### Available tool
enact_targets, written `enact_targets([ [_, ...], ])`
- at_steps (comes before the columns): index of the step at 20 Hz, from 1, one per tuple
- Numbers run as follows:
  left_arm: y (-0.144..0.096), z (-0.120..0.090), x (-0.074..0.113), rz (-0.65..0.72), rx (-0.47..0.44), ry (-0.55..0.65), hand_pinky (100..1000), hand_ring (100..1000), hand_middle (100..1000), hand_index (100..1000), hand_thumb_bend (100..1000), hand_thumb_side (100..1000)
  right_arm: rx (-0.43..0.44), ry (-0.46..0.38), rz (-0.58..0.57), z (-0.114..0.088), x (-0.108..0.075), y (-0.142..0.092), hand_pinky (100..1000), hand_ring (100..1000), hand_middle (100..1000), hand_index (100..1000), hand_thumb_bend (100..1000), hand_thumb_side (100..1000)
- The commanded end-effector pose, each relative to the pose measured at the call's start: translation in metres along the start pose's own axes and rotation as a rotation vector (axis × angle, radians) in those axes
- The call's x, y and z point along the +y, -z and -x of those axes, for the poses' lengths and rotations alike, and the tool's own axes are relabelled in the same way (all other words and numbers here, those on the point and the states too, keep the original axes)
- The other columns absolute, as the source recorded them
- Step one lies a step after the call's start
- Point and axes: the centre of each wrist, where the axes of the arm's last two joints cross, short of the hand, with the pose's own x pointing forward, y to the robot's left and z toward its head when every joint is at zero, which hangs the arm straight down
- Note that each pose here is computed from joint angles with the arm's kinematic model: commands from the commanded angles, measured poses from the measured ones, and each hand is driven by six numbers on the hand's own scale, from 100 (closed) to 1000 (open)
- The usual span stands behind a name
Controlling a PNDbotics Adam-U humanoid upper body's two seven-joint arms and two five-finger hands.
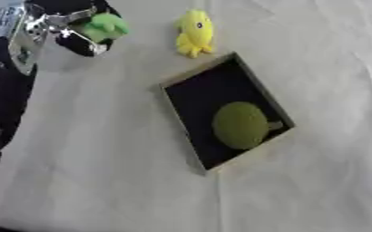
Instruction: Pick up objects on the table and place them in the box.
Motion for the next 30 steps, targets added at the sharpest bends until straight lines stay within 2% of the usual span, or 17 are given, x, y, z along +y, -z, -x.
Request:
enact_targets([
  [1, 0.001, -0.016, 0.030, -0.070, -0.103, 0.080, 822, 783, 724, 872, 100, 241, -0.031, -0.012, -0.004, -0.007, -0.004, 0.006, 902, 867, 623, 774, 100, 531],
  [6, 0.013, -0.057, 0.044, -0.132, -0.288, 0.134, 804, 761, 700, 853, 100, 231, -0.043, -0.013, -0.001, -0.009, -0.004, 0.008, 902, 867, 624, 774, 100, 531],
  [13, 0.030, -0.108, 0.040, -0.164, -0.459, 0.104, 805, 752, 691, 845, 100, 241, -0.050, -0.009, 0.001, -0.009, -0.003, 0.009, 902, 867, 624, 775, 100, 531],
  [20, 0.042, -0.131, 0.022, -0.110, -0.491, 0.056, 805, 747, 686, 844, 100, 245, -0.050, -0.003, 0.003, -0.009, -0.002, 0.009, 902, 868, 623, 774, 100, 531],
  [30, 0.050, -0.142, 0.000, -0.030, -0.490, 0.047, 823, 763, 708, 864, 100, 247, -0.050, 0.000, 0.003, -0.009, -0.002, 0.009, 903, 868, 623, 774, 100, 531],
])
